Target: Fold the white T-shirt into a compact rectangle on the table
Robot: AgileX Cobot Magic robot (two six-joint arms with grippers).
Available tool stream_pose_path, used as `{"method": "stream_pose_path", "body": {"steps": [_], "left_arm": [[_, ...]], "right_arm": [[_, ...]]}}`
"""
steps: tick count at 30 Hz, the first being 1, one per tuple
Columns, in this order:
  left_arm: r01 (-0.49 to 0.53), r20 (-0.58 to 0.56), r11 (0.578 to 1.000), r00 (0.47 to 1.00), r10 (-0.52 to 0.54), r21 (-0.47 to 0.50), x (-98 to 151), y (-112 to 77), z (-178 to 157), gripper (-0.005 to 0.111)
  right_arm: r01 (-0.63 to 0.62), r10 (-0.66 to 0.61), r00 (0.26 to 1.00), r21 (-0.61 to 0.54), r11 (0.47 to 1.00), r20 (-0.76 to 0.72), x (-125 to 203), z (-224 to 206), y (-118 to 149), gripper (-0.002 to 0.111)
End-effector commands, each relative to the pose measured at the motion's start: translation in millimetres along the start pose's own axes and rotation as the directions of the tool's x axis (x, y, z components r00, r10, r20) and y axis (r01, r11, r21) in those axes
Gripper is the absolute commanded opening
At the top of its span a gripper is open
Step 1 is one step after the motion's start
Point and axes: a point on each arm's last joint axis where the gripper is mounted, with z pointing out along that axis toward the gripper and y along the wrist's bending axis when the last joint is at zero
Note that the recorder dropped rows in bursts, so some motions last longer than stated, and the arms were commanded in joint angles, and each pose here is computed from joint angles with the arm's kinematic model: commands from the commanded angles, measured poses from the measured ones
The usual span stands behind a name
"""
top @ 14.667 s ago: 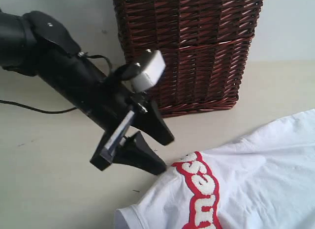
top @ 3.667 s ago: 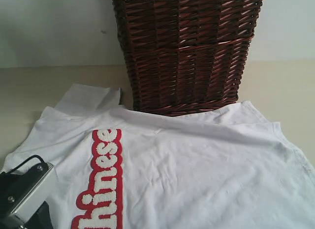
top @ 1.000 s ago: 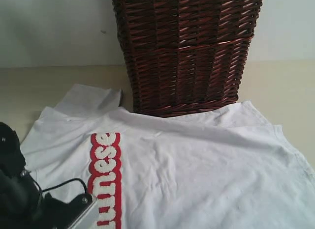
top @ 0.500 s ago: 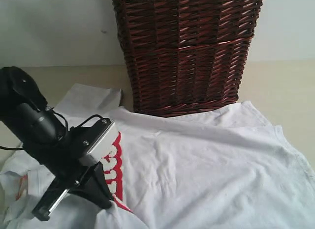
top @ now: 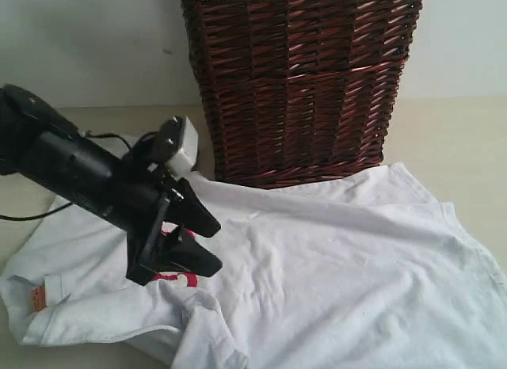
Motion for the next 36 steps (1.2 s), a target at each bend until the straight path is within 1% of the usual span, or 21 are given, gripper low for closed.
{"method": "stream_pose_path", "body": {"steps": [1, 3, 7, 10, 11, 13, 14, 15, 17, 19, 20, 21, 22, 23, 25, 27, 29, 30, 32, 36], "left_arm": [[0.076, -0.061, 0.983, 0.996, -0.066, 0.166, -6.6, -27.8, -29.9, 0.060], [0.121, -0.146, 0.952, 0.986, -0.082, 0.281, 4.8, -46.5, -32.8, 0.060], [0.202, -0.219, 0.920, 0.967, -0.133, 0.335, 34.0, -71.0, -24.3, 0.060], [0.233, -0.265, 0.917, 0.953, -0.148, 0.325, 57.6, -88.1, -13.4, 0.060], [0.224, -0.276, 0.925, 0.951, -0.139, 0.308, 64.3, -91.3, -10.3, 0.060], [0.193, -0.285, 0.947, 0.952, -0.116, 0.259, 73.4, -93.5, -5.0, 0.059], [0.164, -0.287, 0.959, 0.953, -0.094, 0.229, 77.0, -93.3, -2.6, 0.059], [0.112, -0.291, 0.978, 0.955, -0.056, 0.176, 80.4, -91.0, 1.0, 0.058], [0.051, -0.268, 0.986, 0.963, -0.006, 0.161, 76.6, -90.1, 5.1, 0.058], [0.037, -0.232, 0.983, 0.973, 0.005, 0.177, 70.0, -94.1, 9.9, 0.058], [0.037, -0.228, 0.979, 0.974, 0.009, 0.199, 68.4, -97.1, 11.8, 0.058], [0.035, -0.214, 0.963, 0.977, 0.024, 0.266, 64.3, -105.7, 14.2, 0.058], [0.037, -0.205, 0.953, 0.978, 0.027, 0.301, 62.3, -110.0, 14.8, 0.058], [0.047, -0.182, 0.942, 0.983, 0.015, 0.332, 57.7, -115.1, 17.1, 0.058], [0.077, -0.171, 0.949, 0.985, -0.025, 0.307, 55.5, -114.2, 23.9, 0.058], [0.114, -0.187, 0.946, 0.981, -0.058, 0.304, 57.2, -114.6, 30.8, 0.056], [0.163, -0.209, 0.939, 0.973, -0.100, 0.304, 59.6, -114.6, 33.2, 0.042], [0.168, -0.214, 0.937, 0.971, -0.104, 0.305, 60.3, -114.6, 33.7, 0.026], [0.162, -0.220, 0.937, 0.971, -0.095, 0.309, 61.0, -114.8, 33.5, 0.000], [0.135, -0.253, 0.936, 0.966, -0.051, 0.326, 65.0, -116.1, 32.1, 0.000]], "right_arm": [[0.007, -0.007, 1.000, 0.005, 1.000, 0.003, 0.7, 0.5, -0.4, 0.051], [0.007, -0.007, 1.000, 0.005, 1.000, 0.003, 0.7, 0.5, -0.4, 0.051], [0.007, -0.007, 1.000, 0.005, 1.000, 0.003, 0.7, 0.5, -0.4, 0.051], [0.007, -0.007, 1.000, 0.005, 1.000, 0.003, 0.7, 0.5, -0.4, 0.051], [0.007, -0.007, 1.000, 0.005, 1.000, 0.003, 0.7, 0.5, -0.4, 0.051], [0.007, -0.007, 1.000, 0.005, 1.000, 0.003, 0.7, 0.5, -0.4, 0.051], [0.007, -0.007, 1.000, 0.005, 1.000, 0.003, 0.7, 0.5, -0.4, 0.051], [0.007, -0.007, 1.000, 0.005, 1.000, 0.003, 0.7, 0.5, -0.4, 0.051], [0.007, -0.007, 1.000, 0.005, 1.000, 0.003, 0.7, 0.5, -0.4, 0.051], [0.007, -0.007, 1.000, 0.005, 1.000, 0.003, 0.7, 0.5, -0.4, 0.051], [0.007, -0.007, 1.000, 0.005, 1.000, 0.003, 0.7, 0.5, -0.4, 0.051], [0.007, -0.007, 1.000, 0.005, 1.000, 0.003, 0.7, 0.5, -0.4, 0.051], [0.007, -0.007, 1.000, 0.005, 1.000, 0.003, 0.7, 0.5, -0.4, 0.051], [0.007, -0.007, 1.000, 0.005, 1.000, 0.003, 0.7, 0.5, -0.4, 0.051], [0.007, -0.007, 1.000, 0.005, 1.000, 0.003, 0.7, 0.5, -0.4, 0.051], [0.007, -0.007, 1.000, 0.005, 1.000, 0.003, 0.7, 0.5, -0.4, 0.051], [0.007, -0.007, 1.000, 0.005, 1.000, 0.003, 0.7, 0.5, -0.4, 0.051], [0.007, -0.007, 1.000, 0.005, 1.000, 0.003, 0.7, 0.5, -0.4, 0.051], [0.007, -0.007, 1.000, 0.005, 1.000, 0.003, 0.7, 0.5, -0.4, 0.051], [0.007, -0.007, 1.000, 0.005, 1.000, 0.003, 0.7, 0.5, -0.4, 0.051]]}}
